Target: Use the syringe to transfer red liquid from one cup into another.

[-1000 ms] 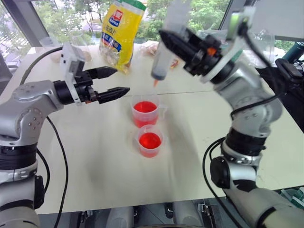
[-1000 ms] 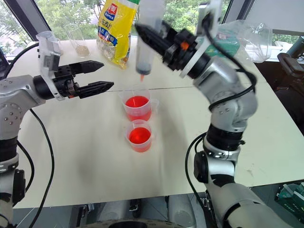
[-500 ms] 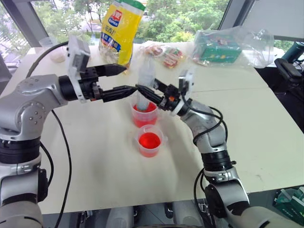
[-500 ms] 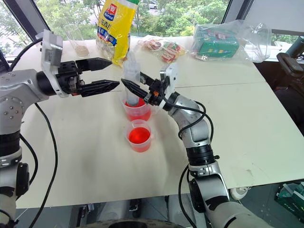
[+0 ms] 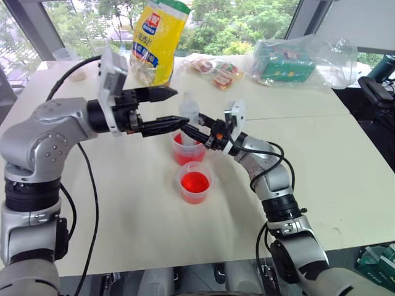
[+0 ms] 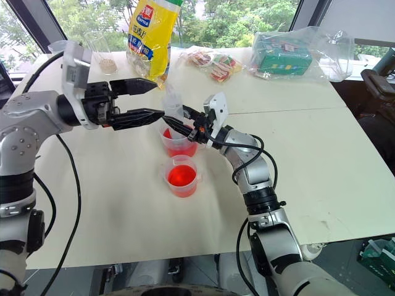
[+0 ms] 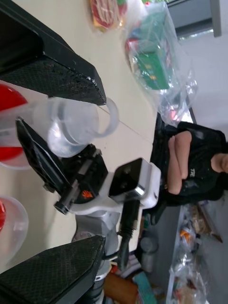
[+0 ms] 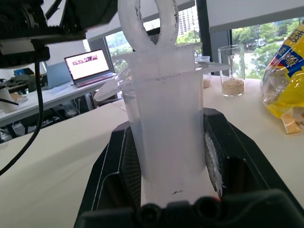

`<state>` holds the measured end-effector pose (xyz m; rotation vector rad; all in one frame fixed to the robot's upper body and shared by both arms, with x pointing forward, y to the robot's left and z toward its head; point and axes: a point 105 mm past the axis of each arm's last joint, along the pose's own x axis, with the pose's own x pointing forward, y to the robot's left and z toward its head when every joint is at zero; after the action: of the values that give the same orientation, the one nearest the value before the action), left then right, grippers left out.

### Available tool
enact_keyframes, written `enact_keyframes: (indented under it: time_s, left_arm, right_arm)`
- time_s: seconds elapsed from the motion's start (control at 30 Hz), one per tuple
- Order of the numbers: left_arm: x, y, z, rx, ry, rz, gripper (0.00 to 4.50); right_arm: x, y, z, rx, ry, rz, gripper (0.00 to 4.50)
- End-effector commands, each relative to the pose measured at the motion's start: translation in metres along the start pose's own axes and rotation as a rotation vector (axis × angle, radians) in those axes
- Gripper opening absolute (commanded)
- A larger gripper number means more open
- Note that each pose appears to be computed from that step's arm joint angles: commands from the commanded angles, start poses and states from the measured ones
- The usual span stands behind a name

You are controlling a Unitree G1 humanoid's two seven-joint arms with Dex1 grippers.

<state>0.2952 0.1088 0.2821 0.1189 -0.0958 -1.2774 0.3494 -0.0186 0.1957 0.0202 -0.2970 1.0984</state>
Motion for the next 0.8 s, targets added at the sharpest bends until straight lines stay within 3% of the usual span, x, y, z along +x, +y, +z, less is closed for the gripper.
enact_keyframes:
  time_s: [0.03, 0.3, 0.67, 0.77, 0.8]
  left_arm:
    - [0.007, -0.009, 0.009, 0.034, -0.015, -0.049, 4.5]
    - [0.016, -0.002, -0.008, 0.044, 0.029, -0.02, 4.5]
    - [0.04, 0.006, -0.013, 0.022, -0.025, 0.002, 4.5]
    - [0.043, 0.007, -0.014, 0.003, -0.045, 0.01, 3.66]
    - [0.043, 0.007, -0.014, 0.0, -0.048, 0.011, 3.16]
  right_arm:
    - [0.002, -0.002, 0.008, -0.026, -0.016, -0.001, 1.43]
    - [0.003, -0.002, 0.01, -0.023, -0.013, 0.002, 1.43]
    - [0.005, 0.001, 0.011, -0.021, -0.011, 0.013, 1.43]
    - [0.005, 0.002, 0.011, -0.019, -0.007, 0.013, 1.43]
    - [0.005, 0.002, 0.01, -0.018, -0.006, 0.013, 1.43]
